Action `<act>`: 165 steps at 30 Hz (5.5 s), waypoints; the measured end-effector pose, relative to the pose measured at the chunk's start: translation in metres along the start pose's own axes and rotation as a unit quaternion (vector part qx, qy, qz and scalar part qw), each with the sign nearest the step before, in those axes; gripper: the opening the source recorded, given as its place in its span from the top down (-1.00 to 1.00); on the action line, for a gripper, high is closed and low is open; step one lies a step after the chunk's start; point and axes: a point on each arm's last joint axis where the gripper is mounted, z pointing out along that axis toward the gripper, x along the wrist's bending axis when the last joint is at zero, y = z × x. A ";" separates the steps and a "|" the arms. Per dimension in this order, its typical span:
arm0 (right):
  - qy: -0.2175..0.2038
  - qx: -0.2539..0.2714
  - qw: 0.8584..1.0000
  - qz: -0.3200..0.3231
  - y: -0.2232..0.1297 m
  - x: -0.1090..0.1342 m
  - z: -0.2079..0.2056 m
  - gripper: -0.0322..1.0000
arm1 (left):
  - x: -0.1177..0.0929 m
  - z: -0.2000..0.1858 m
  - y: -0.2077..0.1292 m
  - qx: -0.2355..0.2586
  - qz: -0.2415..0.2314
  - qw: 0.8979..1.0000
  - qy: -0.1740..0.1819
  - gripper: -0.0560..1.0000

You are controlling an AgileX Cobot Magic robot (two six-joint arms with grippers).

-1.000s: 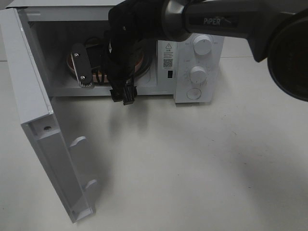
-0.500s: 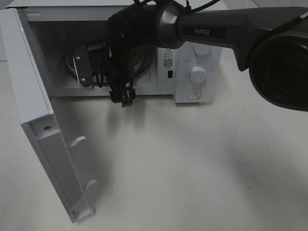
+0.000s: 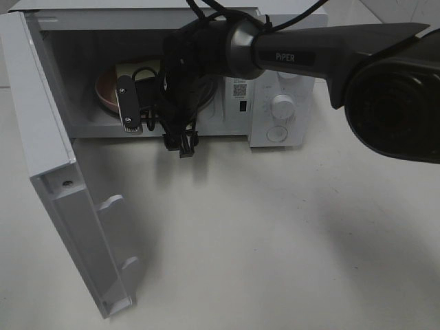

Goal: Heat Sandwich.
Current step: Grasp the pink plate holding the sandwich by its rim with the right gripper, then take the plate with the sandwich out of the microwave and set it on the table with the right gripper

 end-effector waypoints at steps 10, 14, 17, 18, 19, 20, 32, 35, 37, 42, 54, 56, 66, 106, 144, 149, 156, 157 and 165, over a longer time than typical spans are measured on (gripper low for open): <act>-0.023 -0.009 1.000 0.011 0.003 -0.009 0.001 0.38 | 0.000 0.000 0.000 0.000 0.000 1.000 0.000 -0.95; -0.026 -0.001 1.000 0.001 0.002 -0.011 -0.001 0.67 | 0.000 0.000 0.000 0.000 0.000 1.000 0.000 -0.95; -0.018 0.004 1.000 -0.004 0.004 -0.009 -0.003 0.67 | 0.000 0.000 0.000 0.000 0.000 1.000 0.000 -0.95; -0.015 0.006 1.000 -0.007 0.004 -0.009 -0.005 0.67 | 0.000 0.000 0.000 0.000 0.000 1.000 0.000 -0.95; -0.015 0.006 1.000 -0.007 0.004 -0.009 -0.005 0.67 | 0.000 0.000 0.000 0.000 0.000 1.000 0.000 -0.95; -0.012 0.007 1.000 -0.013 0.005 -0.009 -0.007 0.67 | 0.000 0.000 0.000 0.000 0.000 1.000 0.000 -0.95; 0.002 0.012 0.997 -0.080 0.002 0.002 -0.023 0.68 | 0.000 0.000 0.000 0.000 0.000 1.000 0.000 -0.95; -0.001 0.006 0.995 -0.102 0.001 0.007 -0.029 0.68 | 0.000 0.000 0.000 0.000 0.000 1.000 0.000 -0.95; -0.004 0.001 0.993 -0.115 0.000 0.012 -0.033 0.68 | 0.000 0.000 0.000 0.000 0.000 1.000 0.000 -0.95; -0.016 -0.010 0.988 -0.151 -0.003 0.020 -0.041 0.70 | 0.000 0.000 0.000 0.000 0.000 1.000 0.000 -0.95; -0.023 -0.035 0.979 -0.201 -0.024 0.034 -0.067 0.70 | 0.000 0.000 0.000 0.000 0.000 1.000 0.000 -0.95; -0.025 -0.043 0.978 -0.204 -0.025 0.037 -0.073 0.70 | 0.000 0.000 0.000 0.000 0.000 1.000 0.000 -0.95; -0.022 -0.068 0.974 -0.213 -0.030 0.048 -0.095 0.70 | 0.000 0.000 0.000 0.000 0.000 1.000 0.000 -0.95; -0.015 -0.078 0.976 -0.205 -0.082 0.164 -0.201 0.70 | 0.000 0.000 0.000 0.000 0.000 1.000 0.000 -0.95; -0.083 -0.045 0.985 -0.145 -0.134 0.252 -0.298 0.70 | 0.000 0.000 0.000 0.000 0.000 1.000 0.000 -0.95; -0.075 -0.024 0.988 -0.130 -0.140 0.258 -0.304 0.70 | 0.000 0.000 0.000 0.000 0.000 1.000 0.000 -0.95; -0.070 0.007 0.994 -0.089 -0.147 0.259 -0.304 0.70 | 0.000 0.000 0.000 0.000 0.000 1.000 0.000 -0.95; -0.071 0.016 0.995 -0.072 -0.148 0.258 -0.304 0.70 | 0.000 0.000 0.000 0.000 0.000 1.000 0.000 -0.95; -0.071 0.070 0.995 -0.021 -0.159 0.258 -0.305 0.70 | 0.000 0.000 0.000 0.000 0.000 1.000 0.000 -0.95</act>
